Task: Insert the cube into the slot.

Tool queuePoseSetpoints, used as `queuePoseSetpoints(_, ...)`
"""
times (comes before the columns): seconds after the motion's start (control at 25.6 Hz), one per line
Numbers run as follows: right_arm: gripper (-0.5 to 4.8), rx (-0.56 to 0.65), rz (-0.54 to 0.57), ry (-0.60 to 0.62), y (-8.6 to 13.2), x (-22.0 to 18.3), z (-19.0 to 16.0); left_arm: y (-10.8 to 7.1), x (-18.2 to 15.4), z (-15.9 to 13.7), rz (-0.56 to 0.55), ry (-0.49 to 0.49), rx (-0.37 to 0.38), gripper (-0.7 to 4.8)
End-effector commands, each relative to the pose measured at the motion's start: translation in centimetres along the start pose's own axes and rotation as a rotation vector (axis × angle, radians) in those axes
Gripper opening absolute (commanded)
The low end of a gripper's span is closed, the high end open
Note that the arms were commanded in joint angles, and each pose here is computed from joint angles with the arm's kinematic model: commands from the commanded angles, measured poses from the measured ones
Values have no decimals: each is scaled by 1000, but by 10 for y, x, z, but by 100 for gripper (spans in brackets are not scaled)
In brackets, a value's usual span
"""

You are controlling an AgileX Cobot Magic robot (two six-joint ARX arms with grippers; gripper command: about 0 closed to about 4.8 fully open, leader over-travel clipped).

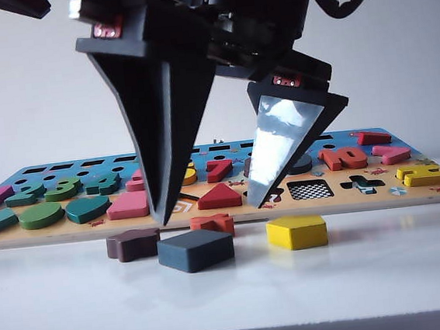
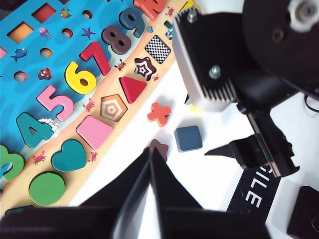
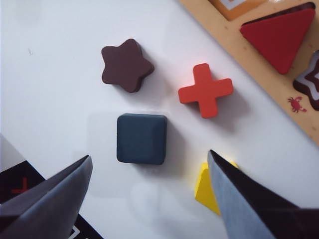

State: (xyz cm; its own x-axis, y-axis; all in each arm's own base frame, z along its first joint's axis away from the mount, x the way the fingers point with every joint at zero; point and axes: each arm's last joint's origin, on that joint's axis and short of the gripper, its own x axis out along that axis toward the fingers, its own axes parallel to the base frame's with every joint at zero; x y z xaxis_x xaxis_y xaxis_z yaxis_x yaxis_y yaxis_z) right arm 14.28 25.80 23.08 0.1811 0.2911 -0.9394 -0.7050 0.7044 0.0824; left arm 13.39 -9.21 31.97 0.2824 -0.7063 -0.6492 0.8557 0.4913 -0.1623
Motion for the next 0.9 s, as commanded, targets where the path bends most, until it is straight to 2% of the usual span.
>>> queuePoseSetpoints(0.04,420,-4,-1,-27,4,0,3,0,-1,1,-2,-8,5,17)
queuePoseSetpoints(0.74,407,5,-25,-13,8,14,5,0,-1,1,-2,-6,4,17)
queuePoseSetpoints(0.9,391,5,-26,-13,8,17,6,0,-1,1,-2,-8,5,17)
